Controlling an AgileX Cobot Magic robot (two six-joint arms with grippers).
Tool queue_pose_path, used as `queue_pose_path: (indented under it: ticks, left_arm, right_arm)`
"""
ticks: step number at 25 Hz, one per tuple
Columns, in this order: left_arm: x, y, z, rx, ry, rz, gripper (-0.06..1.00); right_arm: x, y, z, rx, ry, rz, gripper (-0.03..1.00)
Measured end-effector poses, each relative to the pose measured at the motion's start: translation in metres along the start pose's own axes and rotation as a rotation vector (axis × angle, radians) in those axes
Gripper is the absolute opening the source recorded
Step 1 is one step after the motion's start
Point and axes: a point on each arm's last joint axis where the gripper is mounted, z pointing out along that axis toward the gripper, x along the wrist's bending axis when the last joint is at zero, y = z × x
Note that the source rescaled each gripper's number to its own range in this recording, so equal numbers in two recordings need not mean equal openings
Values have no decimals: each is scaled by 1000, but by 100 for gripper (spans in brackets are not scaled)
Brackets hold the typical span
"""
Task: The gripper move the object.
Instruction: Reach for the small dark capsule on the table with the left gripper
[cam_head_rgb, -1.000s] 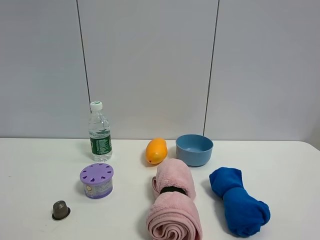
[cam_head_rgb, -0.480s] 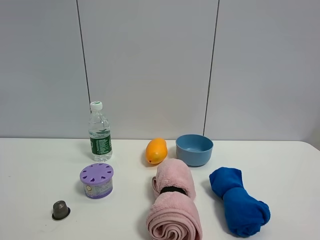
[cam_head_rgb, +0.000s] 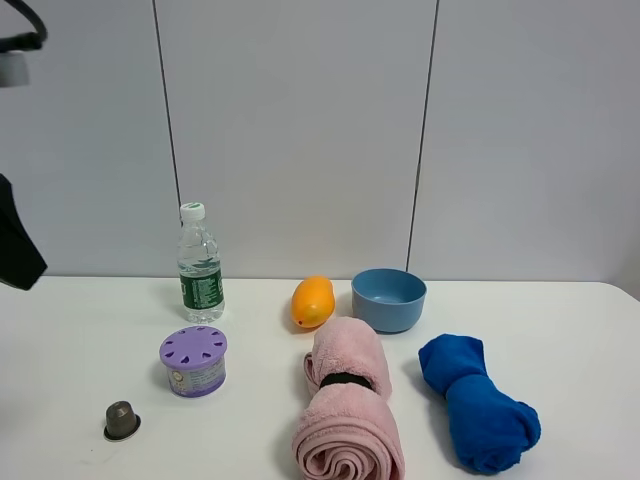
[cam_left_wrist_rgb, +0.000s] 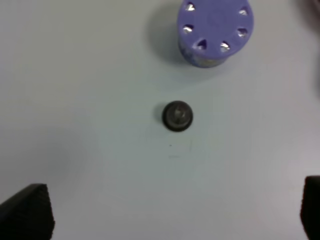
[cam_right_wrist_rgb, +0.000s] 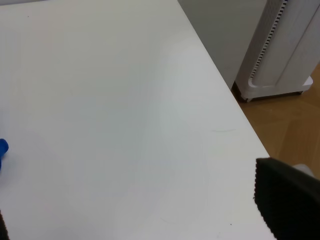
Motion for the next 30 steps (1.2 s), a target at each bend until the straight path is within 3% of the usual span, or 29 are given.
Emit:
queue_pose_path:
  ticks: [11, 17, 23, 30]
  left_arm:
    - [-40, 30, 64, 100, -77, 160, 100]
    - [-39, 26, 100, 182, -59, 180, 100]
    - [-36, 26, 130, 181, -38, 202, 100]
    - [-22, 18, 153, 256, -3, 203, 100]
  right_arm:
    - [0, 0, 0, 0, 0, 0, 100]
    - [0, 0, 0, 0, 0, 0, 100]
    - [0, 0, 0, 0, 0, 0, 100]
    - [0, 0, 0, 0, 0, 0, 100]
